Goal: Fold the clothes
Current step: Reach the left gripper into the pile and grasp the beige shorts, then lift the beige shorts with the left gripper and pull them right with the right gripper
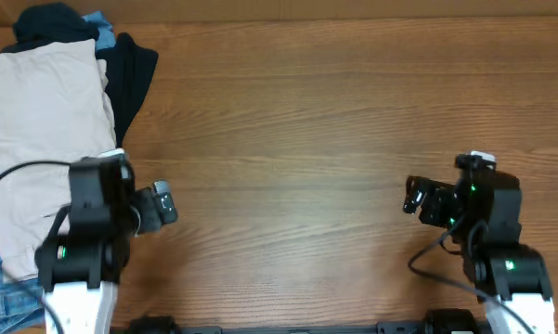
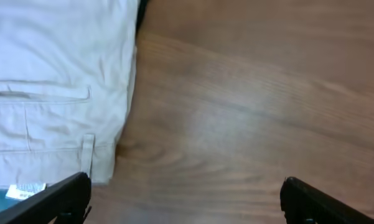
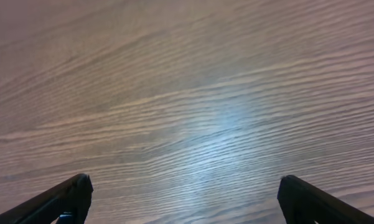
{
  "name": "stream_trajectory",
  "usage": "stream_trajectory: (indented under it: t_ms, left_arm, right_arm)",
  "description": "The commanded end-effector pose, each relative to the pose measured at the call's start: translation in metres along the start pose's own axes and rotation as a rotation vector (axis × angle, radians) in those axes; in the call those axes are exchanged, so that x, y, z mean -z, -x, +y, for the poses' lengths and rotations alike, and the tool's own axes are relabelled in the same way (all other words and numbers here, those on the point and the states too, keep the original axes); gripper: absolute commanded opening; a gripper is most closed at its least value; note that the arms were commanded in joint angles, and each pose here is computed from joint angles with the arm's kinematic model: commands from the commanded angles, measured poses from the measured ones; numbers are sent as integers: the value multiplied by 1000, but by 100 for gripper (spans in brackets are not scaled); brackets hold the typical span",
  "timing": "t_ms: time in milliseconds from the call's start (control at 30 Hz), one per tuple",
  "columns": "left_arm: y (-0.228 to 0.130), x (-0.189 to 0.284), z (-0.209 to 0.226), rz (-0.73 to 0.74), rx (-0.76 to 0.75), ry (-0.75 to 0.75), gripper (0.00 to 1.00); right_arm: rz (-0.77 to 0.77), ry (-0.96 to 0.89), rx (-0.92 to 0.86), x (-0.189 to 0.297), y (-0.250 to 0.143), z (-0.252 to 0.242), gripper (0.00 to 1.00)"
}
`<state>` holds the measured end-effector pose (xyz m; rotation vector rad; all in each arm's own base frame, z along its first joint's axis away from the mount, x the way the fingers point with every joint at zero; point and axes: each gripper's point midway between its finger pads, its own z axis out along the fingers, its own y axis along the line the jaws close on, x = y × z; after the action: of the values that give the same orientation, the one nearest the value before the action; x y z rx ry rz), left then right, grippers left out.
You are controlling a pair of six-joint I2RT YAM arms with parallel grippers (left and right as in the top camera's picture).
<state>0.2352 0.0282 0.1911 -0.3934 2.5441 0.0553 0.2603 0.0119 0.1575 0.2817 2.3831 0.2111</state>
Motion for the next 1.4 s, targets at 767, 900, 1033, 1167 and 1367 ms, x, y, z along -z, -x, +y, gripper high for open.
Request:
stream_trajectory:
  t_ms: [767, 900, 1033, 1167, 1367]
  left_arm:
    - [-56, -125, 104, 603, 169, 688, 4]
    - [-8, -110, 68, 555, 200, 550, 4]
    - [92, -68, -48, 368, 186, 93, 4]
    - [178, 37, -210, 83, 60, -571, 4]
    - [210, 198, -358, -304, -137, -1150, 4]
  right_arm:
    - [179, 38, -20, -29, -19, 8, 100]
    - [172, 39, -20, -30, -17, 9, 100]
    - [168, 40, -19, -30, -16, 9, 100]
    - [161, 42, -18, -30, -14, 9, 100]
    - [160, 39, -17, -30, -14, 9, 100]
